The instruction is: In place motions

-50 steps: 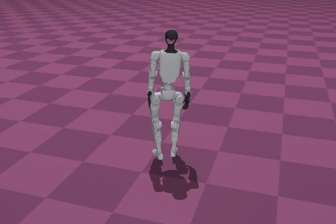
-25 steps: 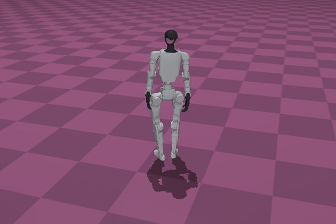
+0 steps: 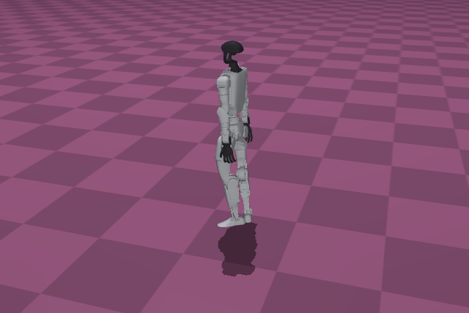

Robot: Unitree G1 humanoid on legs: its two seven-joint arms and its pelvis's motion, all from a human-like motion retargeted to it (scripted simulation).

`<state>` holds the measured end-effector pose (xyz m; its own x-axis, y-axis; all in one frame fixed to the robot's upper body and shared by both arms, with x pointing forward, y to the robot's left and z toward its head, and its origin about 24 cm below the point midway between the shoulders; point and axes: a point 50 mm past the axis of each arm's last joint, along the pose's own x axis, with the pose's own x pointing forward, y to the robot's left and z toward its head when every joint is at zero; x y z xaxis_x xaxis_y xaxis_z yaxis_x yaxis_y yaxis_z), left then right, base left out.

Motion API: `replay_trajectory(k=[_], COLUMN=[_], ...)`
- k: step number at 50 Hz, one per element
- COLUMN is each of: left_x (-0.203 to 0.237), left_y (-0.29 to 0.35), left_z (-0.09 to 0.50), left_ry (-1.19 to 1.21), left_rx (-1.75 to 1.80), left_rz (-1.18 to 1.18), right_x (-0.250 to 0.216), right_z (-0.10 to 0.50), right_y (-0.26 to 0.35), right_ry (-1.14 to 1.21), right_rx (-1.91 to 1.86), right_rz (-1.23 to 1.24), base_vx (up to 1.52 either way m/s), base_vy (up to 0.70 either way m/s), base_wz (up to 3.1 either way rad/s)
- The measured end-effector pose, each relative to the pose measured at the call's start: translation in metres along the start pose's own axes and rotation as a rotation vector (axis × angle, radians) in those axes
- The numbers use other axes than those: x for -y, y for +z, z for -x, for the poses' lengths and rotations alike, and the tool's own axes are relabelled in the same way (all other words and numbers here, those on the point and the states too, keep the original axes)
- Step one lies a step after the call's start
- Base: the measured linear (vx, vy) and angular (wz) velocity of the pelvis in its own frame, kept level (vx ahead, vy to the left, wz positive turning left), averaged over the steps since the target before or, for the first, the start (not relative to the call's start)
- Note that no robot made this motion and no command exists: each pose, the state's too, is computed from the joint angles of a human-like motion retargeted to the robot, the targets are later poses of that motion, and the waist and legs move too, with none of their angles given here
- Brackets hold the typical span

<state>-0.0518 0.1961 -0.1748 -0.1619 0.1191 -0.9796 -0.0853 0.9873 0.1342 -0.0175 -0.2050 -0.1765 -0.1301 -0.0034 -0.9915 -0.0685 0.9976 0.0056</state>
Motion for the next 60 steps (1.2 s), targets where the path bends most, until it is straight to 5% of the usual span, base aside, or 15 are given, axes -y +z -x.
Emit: replay_trajectory(k=[12, 30, 42, 60], left_x=[0.021, 0.001, -0.004, 0.002], left_y=[-0.020, 0.110, 0.079, 0.078], left_z=[0.000, 0.017, 0.009, 0.009], left_ry=[-0.068, -0.053, -0.013, -0.050], left_rx=[-0.055, 0.320, 0.164, 0.191], left_rz=[0.089, -0.218, -0.413, -0.296], right_x=[-0.007, -0.020, -0.021, -0.006], right_z=[0.004, -0.003, -0.003, 0.005], right_y=[0.048, 0.001, 0.009, 0.052], right_ry=[0.041, 0.069, 0.031, 0.008], right_rx=[0.197, 0.035, 0.075, 0.219], right_rz=[0.083, 0.070, 0.150, 0.140], base_vx=[0.25, 0.05, -0.12, -0.25], base_vy=[-0.33, -0.31, 0.03, 0.30], base_wz=[0.43, 1.71, 0.14, -1.92])
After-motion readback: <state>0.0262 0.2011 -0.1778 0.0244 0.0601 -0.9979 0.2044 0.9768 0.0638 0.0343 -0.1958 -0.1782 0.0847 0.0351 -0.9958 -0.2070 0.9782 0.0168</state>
